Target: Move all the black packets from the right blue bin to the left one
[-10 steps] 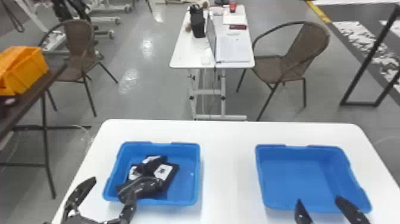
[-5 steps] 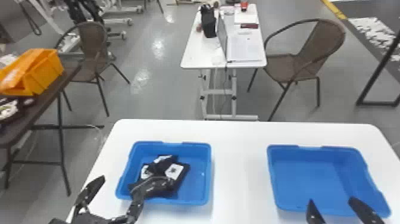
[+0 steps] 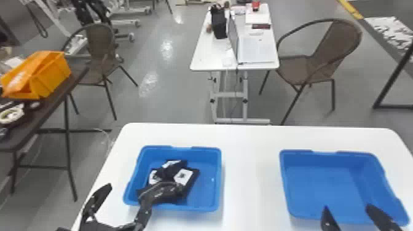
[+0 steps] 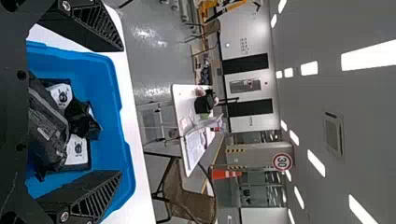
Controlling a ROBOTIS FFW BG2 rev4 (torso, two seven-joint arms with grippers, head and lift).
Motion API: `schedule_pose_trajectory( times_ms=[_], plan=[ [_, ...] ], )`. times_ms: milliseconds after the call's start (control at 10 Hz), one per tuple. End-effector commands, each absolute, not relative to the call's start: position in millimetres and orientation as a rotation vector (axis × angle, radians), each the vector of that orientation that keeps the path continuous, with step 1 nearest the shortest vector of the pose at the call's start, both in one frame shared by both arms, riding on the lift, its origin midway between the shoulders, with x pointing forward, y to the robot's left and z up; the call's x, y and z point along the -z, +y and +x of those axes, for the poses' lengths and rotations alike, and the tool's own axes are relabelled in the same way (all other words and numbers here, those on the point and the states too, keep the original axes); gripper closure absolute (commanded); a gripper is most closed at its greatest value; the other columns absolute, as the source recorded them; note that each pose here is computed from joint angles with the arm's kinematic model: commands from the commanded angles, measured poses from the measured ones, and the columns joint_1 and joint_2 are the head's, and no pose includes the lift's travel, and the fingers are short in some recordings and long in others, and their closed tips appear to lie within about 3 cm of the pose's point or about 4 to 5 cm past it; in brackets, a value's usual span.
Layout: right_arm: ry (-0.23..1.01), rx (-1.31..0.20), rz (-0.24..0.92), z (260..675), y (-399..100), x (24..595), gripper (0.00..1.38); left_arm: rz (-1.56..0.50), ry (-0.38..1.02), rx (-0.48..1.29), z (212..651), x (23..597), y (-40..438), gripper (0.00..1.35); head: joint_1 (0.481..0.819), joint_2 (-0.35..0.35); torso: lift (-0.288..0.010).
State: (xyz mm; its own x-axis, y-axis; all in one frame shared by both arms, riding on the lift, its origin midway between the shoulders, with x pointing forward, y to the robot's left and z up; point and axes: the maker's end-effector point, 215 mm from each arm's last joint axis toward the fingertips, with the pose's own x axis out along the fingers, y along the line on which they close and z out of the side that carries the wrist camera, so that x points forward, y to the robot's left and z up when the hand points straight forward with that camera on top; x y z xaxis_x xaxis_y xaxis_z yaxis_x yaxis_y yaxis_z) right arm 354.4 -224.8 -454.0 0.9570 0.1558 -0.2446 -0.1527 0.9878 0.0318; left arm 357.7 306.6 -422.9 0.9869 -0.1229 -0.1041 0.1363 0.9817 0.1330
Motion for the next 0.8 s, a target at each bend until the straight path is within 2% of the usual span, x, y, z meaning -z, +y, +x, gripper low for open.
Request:
schedule_pose_trajectory(
  times_ms=[0, 700],
  plan=[
    [0.242, -0.155, 0.012, 354.9, -225.1, 452.0, 0.20, 0.139, 0.090, 0.127, 358.1, 421.1, 306.3, 0.09, 0.695, 0.133, 0.000],
    [0.227, -0.149, 0.028, 354.2, -226.5, 452.9, 0.20, 0.129, 0.088, 0.122, 356.8, 422.5, 306.6, 0.09, 0.695, 0.131, 0.000]
  ],
)
